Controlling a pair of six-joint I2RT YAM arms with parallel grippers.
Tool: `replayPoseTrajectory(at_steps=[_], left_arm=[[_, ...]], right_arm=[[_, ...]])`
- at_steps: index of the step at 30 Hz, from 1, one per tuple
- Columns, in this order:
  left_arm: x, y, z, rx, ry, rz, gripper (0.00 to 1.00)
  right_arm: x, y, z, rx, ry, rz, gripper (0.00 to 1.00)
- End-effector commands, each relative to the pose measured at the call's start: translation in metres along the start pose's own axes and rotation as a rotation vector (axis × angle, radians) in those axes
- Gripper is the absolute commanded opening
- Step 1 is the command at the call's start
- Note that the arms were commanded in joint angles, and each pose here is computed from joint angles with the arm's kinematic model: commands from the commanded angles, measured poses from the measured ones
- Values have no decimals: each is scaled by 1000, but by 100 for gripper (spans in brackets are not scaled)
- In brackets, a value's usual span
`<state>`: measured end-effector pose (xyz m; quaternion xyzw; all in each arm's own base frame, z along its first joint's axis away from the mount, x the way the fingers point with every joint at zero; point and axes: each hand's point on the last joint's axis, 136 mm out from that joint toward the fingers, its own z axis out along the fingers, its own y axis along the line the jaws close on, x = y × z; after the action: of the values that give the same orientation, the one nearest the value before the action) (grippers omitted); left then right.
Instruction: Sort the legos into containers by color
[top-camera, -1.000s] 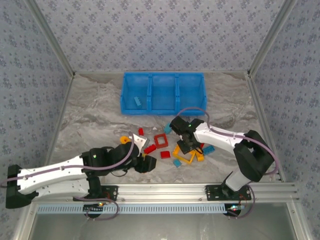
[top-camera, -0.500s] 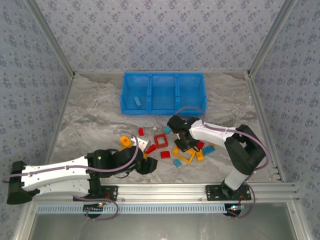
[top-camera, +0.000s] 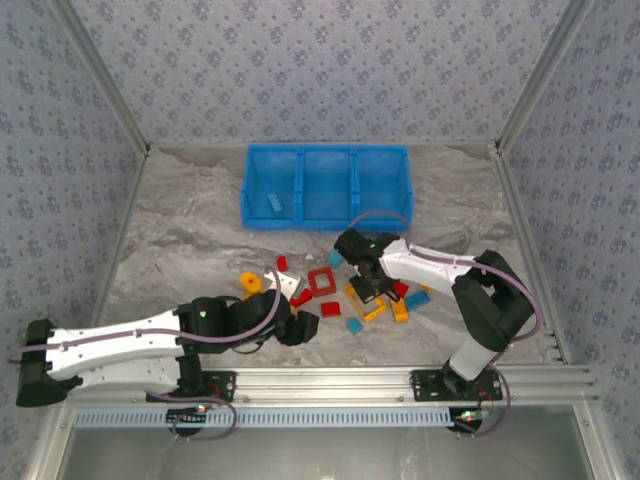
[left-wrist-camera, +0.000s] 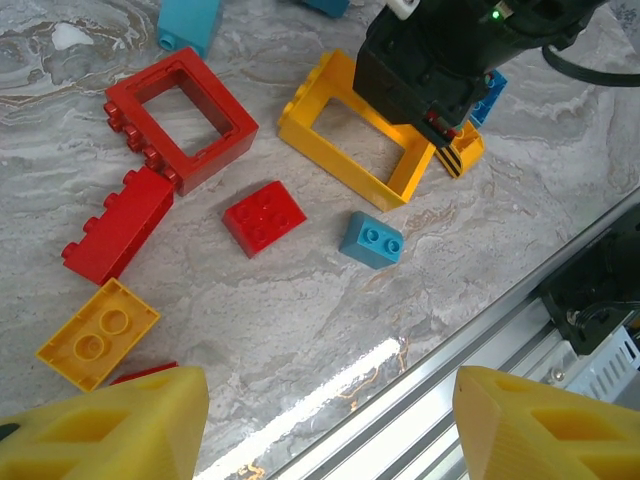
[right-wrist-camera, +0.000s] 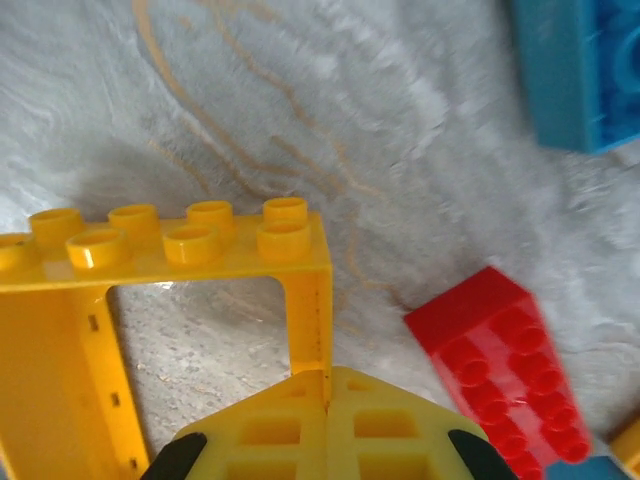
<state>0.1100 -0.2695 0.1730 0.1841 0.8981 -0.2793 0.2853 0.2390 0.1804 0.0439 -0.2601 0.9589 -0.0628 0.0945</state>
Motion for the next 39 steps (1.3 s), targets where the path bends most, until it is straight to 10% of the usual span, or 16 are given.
replayPoseTrajectory(at_steps=[1, 12, 24, 39], left_arm=[[-26, -20, -8, 40, -74, 3, 66], [-119, -45, -2, -43, -163, 6, 76], [-206, -32, 62, -179, -115, -33, 76], [-249, -35, 113, -298, -99, 49, 74]], right_arm=[[-17, -24, -38, 77, -102, 61, 1], [-105, -134, -114, 83, -395, 471, 0], [-208, -206, -55, 43, -387, 628, 0], [-252, -211, 22, -107, -320, 647, 0]])
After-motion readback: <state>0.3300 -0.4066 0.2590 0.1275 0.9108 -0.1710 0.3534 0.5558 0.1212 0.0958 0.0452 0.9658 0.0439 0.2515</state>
